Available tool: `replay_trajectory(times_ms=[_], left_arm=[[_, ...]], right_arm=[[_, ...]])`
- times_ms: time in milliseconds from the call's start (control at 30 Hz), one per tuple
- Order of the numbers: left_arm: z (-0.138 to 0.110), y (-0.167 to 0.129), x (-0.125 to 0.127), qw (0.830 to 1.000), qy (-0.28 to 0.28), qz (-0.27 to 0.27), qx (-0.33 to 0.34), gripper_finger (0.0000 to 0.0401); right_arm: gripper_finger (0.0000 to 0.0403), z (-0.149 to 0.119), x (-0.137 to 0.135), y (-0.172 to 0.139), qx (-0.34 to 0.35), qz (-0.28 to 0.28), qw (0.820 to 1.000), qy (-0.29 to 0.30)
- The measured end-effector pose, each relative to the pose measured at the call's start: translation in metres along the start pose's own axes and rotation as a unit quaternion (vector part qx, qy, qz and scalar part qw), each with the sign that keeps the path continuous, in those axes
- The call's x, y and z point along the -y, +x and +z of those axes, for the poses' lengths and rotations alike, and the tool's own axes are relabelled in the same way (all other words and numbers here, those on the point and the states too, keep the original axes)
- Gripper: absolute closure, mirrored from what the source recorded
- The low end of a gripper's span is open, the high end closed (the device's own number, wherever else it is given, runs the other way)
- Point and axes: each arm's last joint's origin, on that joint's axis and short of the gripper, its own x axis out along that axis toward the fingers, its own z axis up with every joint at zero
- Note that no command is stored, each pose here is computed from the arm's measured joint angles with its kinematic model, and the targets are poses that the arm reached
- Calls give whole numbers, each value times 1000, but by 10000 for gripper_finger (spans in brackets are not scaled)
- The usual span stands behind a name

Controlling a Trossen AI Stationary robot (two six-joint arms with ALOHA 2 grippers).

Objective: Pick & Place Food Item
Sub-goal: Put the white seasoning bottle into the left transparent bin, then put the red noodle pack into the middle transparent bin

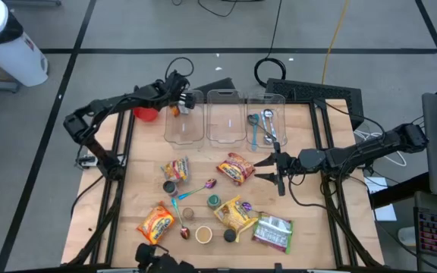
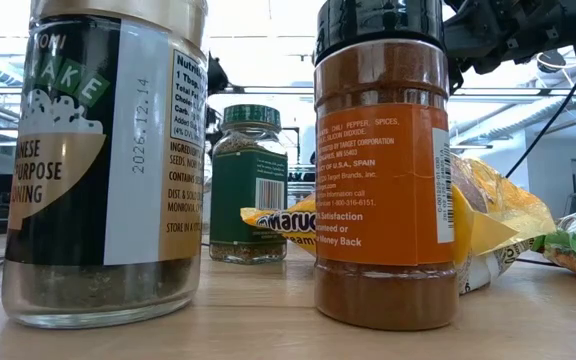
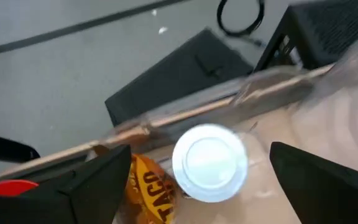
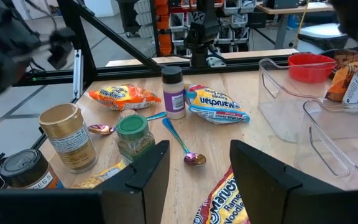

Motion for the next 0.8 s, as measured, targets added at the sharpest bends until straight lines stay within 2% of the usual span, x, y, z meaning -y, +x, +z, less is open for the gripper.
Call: replay_trajectory(times_ms=[233, 467, 633, 800], left_arm=[[11, -65, 6, 994, 25, -76, 71, 7], [-4, -124, 37, 974, 93, -164, 124, 7], [-22, -153, 67, 947, 158, -233, 157, 6], [-48, -160, 91, 903, 223, -300, 213, 6]], right_arm=[[243, 0, 0, 0, 0, 0, 1000, 0], [243, 0, 0, 0, 0, 0, 1000, -2], [243, 0, 0, 0, 0, 2, 1000, -2], [243, 0, 0, 0, -2, 1, 1000, -2]])
